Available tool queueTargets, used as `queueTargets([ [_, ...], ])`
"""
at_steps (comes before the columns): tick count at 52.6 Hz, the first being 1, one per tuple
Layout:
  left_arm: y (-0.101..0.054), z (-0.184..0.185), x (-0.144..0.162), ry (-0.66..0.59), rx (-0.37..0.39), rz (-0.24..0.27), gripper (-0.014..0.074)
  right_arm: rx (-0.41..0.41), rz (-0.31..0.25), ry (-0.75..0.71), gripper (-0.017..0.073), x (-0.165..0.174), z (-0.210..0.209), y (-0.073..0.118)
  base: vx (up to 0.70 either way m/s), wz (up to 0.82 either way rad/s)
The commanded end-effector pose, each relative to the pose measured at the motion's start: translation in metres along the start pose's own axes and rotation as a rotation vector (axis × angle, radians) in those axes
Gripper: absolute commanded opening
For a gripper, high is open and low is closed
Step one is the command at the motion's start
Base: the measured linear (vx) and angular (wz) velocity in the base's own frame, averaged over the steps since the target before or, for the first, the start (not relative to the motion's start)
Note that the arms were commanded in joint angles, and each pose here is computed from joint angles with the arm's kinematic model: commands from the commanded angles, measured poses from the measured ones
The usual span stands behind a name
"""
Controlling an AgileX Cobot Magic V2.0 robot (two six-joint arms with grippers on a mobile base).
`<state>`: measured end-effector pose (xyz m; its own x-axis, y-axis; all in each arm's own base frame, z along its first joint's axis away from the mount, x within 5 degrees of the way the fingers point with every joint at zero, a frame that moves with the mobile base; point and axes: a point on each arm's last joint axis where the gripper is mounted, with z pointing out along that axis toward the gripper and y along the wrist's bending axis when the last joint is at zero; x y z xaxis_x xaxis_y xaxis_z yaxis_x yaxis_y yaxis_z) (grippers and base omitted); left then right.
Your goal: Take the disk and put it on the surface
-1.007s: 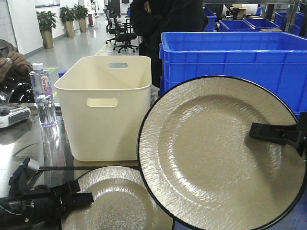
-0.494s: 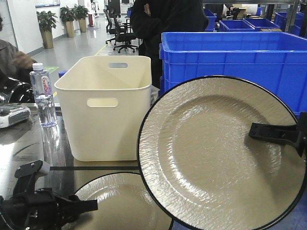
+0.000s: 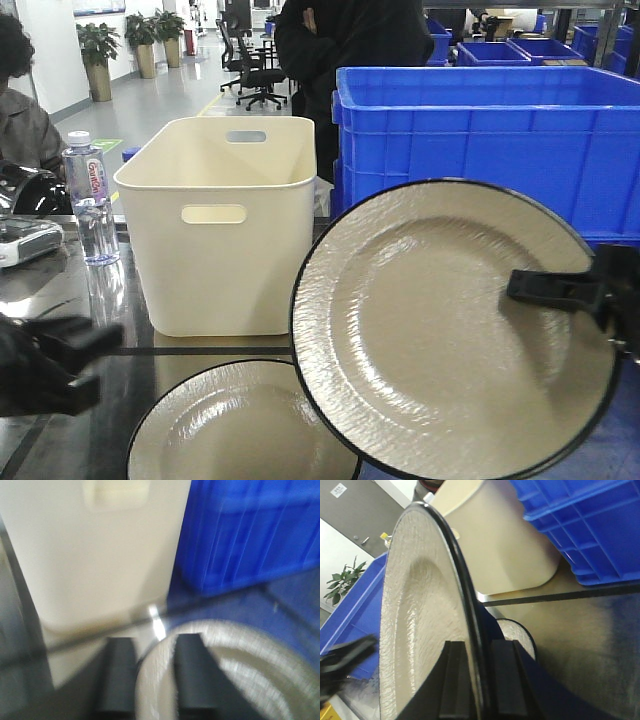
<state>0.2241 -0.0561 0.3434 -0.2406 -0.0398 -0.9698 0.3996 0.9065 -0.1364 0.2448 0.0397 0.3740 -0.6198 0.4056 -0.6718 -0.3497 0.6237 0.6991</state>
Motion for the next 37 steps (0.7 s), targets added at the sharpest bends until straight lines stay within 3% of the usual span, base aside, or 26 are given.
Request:
queueTargets([
  [1, -0.011, -0.035, -0.029, -0.152, -0.015, 0.002, 0.0016, -0.086, 0.079, -0.056, -0.0009, -0.010, 0.013, 0.012, 0.00, 0.00],
  [9, -0.022, -0.073, -0.044, -0.275, -0.023, -0.004, -0.0009, -0.087, 0.168, 0.068, -0.0009, 0.008, 0.060, -0.005, 0.00, 0.00],
  [17, -0.028, -0.087, -0.046, -0.293, -0.003, -0.034, -0.0008, -0.124, 0.228, 0.153, -0.0009, 0.033, 0.108, -0.007, 0.00, 0.00],
  [20, -0.029, -0.088, -0.045, -0.282, -0.001, -0.031, -0.0008, -0.141, 0.203, 0.178, -0.0009, 0.041, 0.124, -0.004, 0.00, 0.00],
  [26, -0.028, -0.087, -0.041, -0.243, -0.012, 0.020, -0.0006, -0.145, 0.165, 0.183, 0.0000, 0.050, 0.150, -0.002, 0.00, 0.00],
  [29, -0.028, -0.087, -0.040, -0.232, -0.016, 0.007, -0.0005, -0.144, 0.149, 0.191, 0.0014, 0.052, 0.158, -0.001, 0.00, 0.00],
  [37, -0.027, -0.087, -0.037, -0.201, -0.022, -0.006, -0.0005, -0.148, 0.016, 0.212, 0.0122, 0.055, 0.169, 0.002, 0.00, 0.00],
])
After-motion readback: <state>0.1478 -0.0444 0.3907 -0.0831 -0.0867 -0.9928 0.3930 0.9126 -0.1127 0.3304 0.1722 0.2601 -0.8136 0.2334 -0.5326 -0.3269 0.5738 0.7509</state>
